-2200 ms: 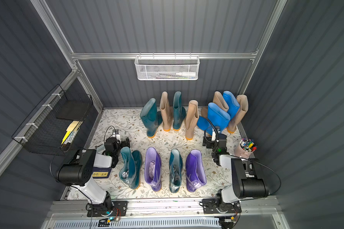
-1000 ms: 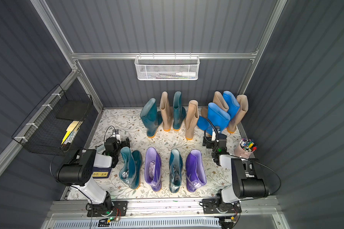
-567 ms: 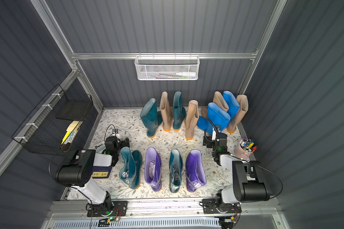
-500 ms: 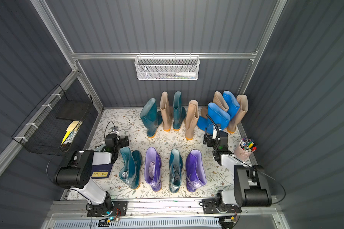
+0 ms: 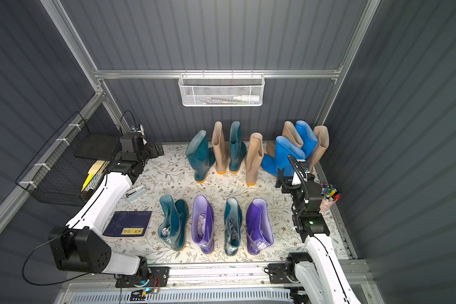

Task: Match and arrange rain boots in pairs
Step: Pick up the rain boot at the center of the board.

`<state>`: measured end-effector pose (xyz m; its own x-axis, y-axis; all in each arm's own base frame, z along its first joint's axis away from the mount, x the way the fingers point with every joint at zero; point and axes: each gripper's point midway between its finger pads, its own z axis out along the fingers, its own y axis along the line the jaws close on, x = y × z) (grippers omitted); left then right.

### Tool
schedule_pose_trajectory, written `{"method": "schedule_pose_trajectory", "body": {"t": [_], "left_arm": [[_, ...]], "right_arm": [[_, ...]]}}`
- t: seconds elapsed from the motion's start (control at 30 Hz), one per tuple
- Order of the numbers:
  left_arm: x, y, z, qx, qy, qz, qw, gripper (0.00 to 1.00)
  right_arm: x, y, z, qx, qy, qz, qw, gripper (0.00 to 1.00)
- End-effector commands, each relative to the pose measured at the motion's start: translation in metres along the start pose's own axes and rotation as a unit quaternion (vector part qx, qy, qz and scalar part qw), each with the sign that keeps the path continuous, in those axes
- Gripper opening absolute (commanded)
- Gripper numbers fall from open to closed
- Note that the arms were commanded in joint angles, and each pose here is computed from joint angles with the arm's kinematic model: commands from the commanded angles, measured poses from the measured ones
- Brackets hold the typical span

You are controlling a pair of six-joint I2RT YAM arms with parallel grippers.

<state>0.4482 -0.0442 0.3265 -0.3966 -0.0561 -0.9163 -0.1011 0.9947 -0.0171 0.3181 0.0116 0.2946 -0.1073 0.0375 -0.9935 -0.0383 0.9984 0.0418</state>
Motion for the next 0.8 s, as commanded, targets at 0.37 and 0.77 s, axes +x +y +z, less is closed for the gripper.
{"method": "schedule_pose_trajectory", "body": {"t": [0.37, 0.77], "left_arm": [[-0.028, -0.106, -0.043, 0.195, 0.081, 0.052, 0.976, 1.0], [-0.002, -0.166, -0.01, 0.194, 0.161, 0.118, 0.96, 1.0]], "right_arm": [[-0.045, 0.083, 0.005, -0.189, 0.193, 0.062, 0.961, 0.93], [-0.043, 0.1, -0.001, -0.221, 0.214, 0.091, 0.947, 0.93]]}}
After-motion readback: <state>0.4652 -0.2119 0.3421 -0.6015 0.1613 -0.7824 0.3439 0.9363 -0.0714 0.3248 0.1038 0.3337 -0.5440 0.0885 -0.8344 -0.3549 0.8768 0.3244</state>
